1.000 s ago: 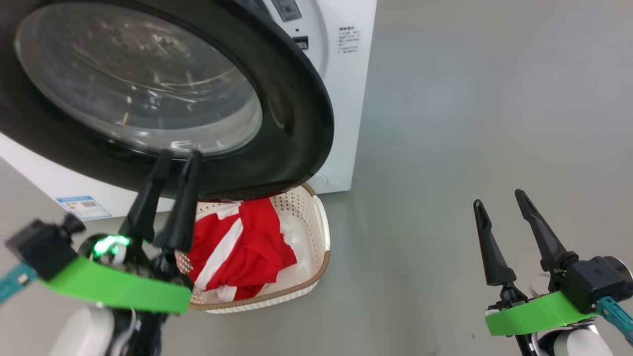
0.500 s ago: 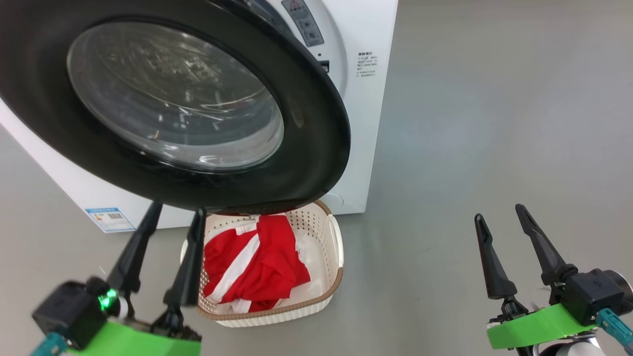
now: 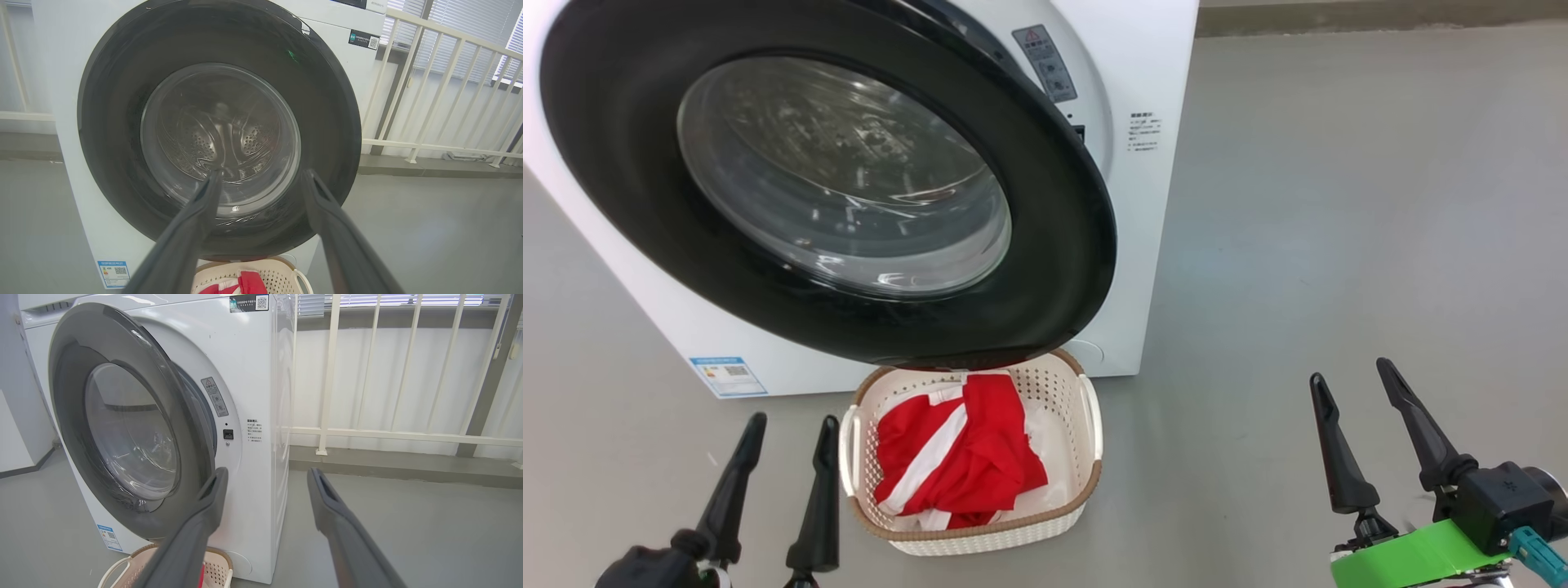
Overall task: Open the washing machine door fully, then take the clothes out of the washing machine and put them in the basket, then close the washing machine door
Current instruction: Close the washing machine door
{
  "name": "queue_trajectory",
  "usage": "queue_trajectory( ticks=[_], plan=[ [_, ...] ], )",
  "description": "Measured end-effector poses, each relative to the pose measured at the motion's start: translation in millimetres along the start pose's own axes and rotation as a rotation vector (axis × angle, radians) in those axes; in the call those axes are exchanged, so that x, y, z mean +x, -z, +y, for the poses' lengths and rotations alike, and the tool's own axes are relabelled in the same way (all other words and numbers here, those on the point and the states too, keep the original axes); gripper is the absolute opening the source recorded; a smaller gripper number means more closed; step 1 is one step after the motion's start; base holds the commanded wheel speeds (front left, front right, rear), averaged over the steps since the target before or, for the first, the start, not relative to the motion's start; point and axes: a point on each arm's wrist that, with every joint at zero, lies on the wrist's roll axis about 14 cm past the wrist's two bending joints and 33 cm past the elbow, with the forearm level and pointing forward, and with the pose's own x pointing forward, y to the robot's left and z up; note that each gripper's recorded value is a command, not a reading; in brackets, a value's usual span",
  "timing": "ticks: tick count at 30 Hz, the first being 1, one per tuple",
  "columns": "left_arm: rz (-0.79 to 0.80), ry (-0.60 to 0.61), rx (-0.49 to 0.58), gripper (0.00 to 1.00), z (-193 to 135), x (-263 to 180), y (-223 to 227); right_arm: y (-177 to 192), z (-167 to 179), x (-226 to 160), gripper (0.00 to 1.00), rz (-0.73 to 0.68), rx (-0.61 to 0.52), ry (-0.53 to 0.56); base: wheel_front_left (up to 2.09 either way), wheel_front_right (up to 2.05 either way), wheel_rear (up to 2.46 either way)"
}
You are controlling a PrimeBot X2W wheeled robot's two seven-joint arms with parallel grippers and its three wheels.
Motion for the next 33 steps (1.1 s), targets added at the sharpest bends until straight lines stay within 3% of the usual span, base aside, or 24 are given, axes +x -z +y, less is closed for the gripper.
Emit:
queue_trajectory(
  ticks=[24,25,26,27,33],
  plan=[
    [-0.006,-0.014,0.018,1.0,3.2,-12.8,0.7,7.7,18.9,2.1,1.0,0.022,0.008,-0.057,0.0,0.0,0.0],
    [-0.004,-0.011,0.014,1.0,2.3,-12.9,1.7,10.5,20.2,2.6,0.43,0.03,0.009,-0.062,0.0,0.0,0.0],
    [0.0,-0.007,0.009,1.0,1.0,-12.8,3.2,13.6,21.8,3.7,0.15,0.039,0.008,-0.067,0.0,0.0,0.0],
    [0.004,-0.007,0.006,1.0,-0.1,-12.8,4.9,16.1,24.5,6.2,0.0,0.045,0.005,-0.076,0.0,0.0,0.0],
    [0.007,0.014,-0.001,1.0,-8.3,-7.3,8.9,11.5,47.5,43.7,0.0,0.012,0.006,-0.151,0.0,0.0,0.0]
  ],
)
